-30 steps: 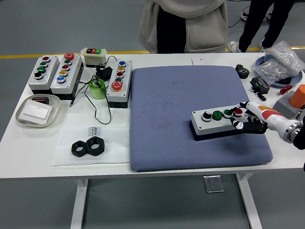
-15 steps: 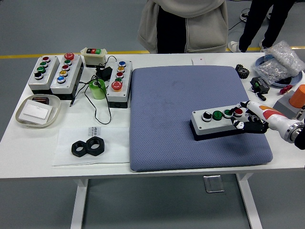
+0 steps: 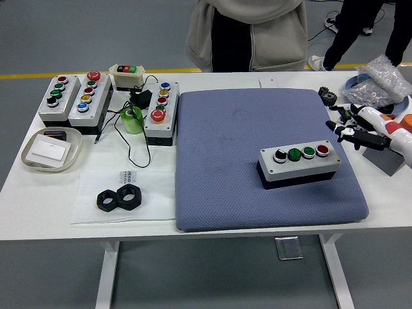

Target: Pick up the button,place it on the desk,press the button,press the button

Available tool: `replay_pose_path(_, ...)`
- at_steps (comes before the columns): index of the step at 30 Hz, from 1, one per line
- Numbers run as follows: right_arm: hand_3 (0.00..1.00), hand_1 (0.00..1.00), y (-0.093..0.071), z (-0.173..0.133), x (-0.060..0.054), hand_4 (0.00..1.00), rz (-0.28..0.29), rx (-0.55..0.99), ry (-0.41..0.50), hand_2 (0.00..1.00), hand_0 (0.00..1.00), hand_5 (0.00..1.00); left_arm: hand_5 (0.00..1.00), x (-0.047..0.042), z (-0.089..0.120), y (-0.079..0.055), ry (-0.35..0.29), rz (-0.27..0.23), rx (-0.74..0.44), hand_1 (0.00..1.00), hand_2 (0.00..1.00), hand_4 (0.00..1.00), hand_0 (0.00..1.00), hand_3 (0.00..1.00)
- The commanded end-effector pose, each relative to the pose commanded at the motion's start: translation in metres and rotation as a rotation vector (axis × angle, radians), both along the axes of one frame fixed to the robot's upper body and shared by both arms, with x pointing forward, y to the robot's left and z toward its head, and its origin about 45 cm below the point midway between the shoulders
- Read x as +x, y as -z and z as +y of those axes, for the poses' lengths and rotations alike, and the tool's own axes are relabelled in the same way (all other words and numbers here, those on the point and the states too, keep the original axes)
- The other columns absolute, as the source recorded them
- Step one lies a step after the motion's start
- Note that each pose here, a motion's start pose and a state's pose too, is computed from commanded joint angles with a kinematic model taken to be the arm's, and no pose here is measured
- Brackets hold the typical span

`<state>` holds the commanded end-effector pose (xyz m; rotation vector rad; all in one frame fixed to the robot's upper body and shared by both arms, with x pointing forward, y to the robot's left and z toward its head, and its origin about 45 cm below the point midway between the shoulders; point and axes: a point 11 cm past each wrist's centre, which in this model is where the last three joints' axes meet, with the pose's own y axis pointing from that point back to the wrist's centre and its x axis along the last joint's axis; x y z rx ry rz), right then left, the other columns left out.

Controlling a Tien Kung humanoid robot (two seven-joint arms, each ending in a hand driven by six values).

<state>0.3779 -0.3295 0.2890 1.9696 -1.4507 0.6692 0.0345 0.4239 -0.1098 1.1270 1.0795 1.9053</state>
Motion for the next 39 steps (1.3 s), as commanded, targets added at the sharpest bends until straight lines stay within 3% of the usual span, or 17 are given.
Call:
replay_pose_path(5,0.993,0.773,-0.012,-0.011,-0.002,0.690,-0.055,0.221,0.057,0.923,0.808,0.974,0.998,0.0005,0.000,0.000,0.000,0.000,-0.001,0.831,0.892,0.648,0.703,0.827)
replay_pose_path(6,0.972,0.841,-0.015,-0.014,-0.002,0.674,-0.070,0.281,0.067,0.944,0.900,0.913,0.998,0.0009,0.000,0.000,0.001,0.000,-0.001,0.831,0.892,0.652,0.703,0.827)
replay_pose_path(10,0.972,0.841,-0.022,-0.023,-0.004,0.674,-0.103,0.486,0.101,0.944,0.900,0.913,0.998,0.0000,0.000,0.000,0.000,0.002,-0.001,0.831,0.892,0.652,0.703,0.827)
replay_pose_path(11,0.972,0.841,-0.022,-0.025,-0.005,0.674,-0.098,0.535,0.109,0.944,0.900,0.913,0.998,-0.0002,0.000,0.000,0.000,0.002,-0.001,0.831,0.892,0.652,0.703,0.827)
replay_pose_path(12,0.909,0.878,-0.022,-0.028,-0.005,0.650,-0.098,0.584,0.124,0.940,0.949,0.837,0.998,-0.0008,0.000,0.000,0.000,0.004,-0.001,0.831,0.891,0.650,0.702,0.827)
replay_pose_path(16,0.909,0.878,-0.020,-0.037,-0.005,0.650,-0.065,0.759,0.168,0.940,0.949,0.837,0.998,-0.0017,0.000,0.000,0.001,0.006,-0.001,0.831,0.891,0.650,0.702,0.827)
replay_pose_path(19,0.887,0.870,-0.009,-0.048,-0.010,0.649,-0.022,0.888,0.225,0.921,0.949,0.846,0.998,-0.0051,0.000,0.001,0.000,0.013,0.000,0.831,0.890,0.650,0.703,0.827)
replay_pose_path(32,0.862,0.868,0.018,-0.078,-0.020,0.632,-0.027,0.991,0.369,0.910,0.954,0.808,0.998,-0.0066,-0.001,0.001,-0.001,0.014,-0.002,0.831,0.889,0.648,0.699,0.827)
replay_pose_path(39,0.857,0.865,0.021,-0.085,-0.023,0.620,-0.037,1.017,0.396,0.905,0.955,0.801,0.998,-0.0040,-0.001,0.001,-0.001,0.005,-0.001,0.831,0.891,0.644,0.703,0.827)
